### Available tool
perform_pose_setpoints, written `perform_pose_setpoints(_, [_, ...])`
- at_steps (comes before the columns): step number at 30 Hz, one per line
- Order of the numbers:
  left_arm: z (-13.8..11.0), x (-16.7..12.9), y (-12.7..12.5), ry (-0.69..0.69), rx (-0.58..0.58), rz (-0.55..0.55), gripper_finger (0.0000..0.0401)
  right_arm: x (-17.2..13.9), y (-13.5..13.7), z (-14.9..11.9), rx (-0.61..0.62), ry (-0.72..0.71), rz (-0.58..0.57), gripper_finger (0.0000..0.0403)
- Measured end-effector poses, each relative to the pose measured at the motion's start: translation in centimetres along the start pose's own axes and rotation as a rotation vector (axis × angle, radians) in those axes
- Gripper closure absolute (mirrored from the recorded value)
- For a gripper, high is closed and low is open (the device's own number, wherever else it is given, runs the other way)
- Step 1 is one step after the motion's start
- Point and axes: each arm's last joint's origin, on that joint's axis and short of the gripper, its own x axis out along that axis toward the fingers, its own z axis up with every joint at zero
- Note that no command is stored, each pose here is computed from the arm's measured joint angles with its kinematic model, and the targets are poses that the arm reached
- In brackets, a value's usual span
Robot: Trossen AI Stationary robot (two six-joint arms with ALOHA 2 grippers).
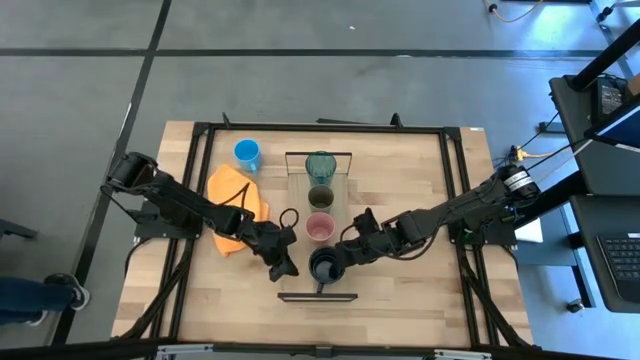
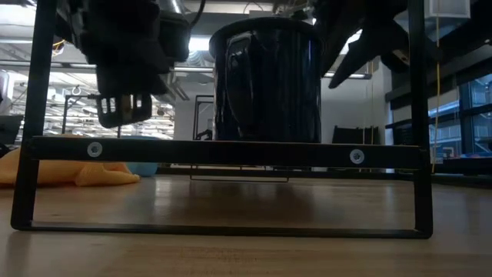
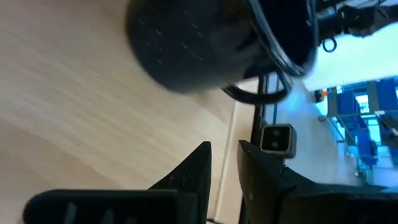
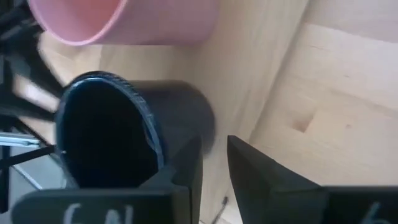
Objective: Stack small to large cups/mugs on shelf
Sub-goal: Put the dark blue mug on the shelf
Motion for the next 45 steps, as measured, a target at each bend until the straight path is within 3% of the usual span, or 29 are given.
perform_pose_setpoints(23, [2.8,-0.7,1.5,-0.147,-0.014,0.041,0.0329,0.1,0.5,0.0,0.013,-0.02,0.051,0.0327])
perform_pose_setpoints(45, [3.7,-1.0,2.1,-0.172,0.01,0.057,0.0329,0.0,0.9,0.0,0.02,-0.017,0.091,0.0327])
